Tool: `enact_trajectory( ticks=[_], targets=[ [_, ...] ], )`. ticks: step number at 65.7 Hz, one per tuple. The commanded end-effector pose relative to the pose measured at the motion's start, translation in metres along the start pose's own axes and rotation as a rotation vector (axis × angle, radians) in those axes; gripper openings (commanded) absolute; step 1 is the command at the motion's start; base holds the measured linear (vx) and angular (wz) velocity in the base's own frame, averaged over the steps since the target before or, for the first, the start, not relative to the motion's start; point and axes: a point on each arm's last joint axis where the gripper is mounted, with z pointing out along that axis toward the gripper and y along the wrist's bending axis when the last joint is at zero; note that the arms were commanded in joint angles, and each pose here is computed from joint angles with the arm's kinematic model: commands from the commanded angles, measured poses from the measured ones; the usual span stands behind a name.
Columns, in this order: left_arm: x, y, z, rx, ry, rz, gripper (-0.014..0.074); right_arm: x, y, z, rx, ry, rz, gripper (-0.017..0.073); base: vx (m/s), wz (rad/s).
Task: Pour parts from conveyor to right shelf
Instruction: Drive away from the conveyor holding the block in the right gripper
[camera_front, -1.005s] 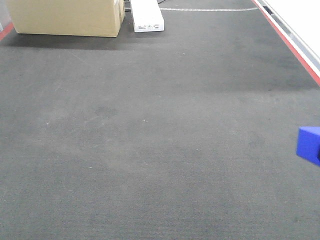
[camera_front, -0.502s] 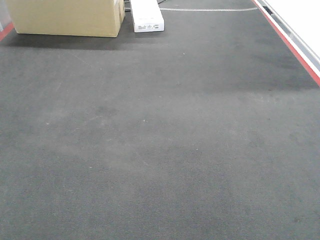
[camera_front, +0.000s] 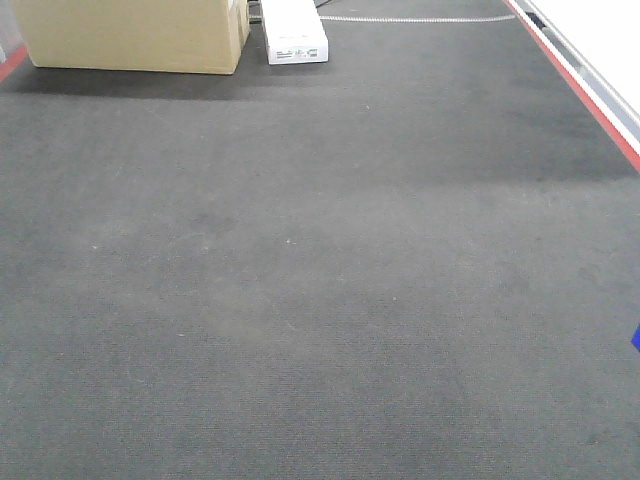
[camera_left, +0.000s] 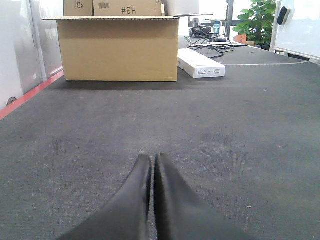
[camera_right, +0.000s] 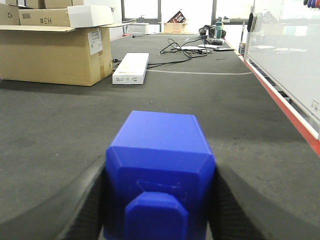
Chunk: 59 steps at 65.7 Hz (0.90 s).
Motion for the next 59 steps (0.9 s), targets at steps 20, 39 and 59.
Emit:
enact_trajectory(
  ticks=[20, 39, 59],
  targets=[
    [-0.0139, -0.0006, -0.0025, 0.009, -0.105, -0.014, -0.0006, -0.0159, -0.0013, -0.0028, 0.016, -0.107, -0.011, -0.0009, 0.00, 0.00],
    [-0.0139, -0.0006, -0.0025, 0.009, -0.105, -0.014, -0.0006, -0.0159, -0.0013, -0.0028, 0.016, -0.107, -0.011, -0.0009, 0.00, 0.00],
    [-0.0139, -0.0006, -0.0025, 0.009, -0.105, -0.014, -0.0006, -0.0159, -0.0012, -0.0028, 0.015, -0.108, -0.011, -0.0009, -0.02, 0.00]
  ],
)
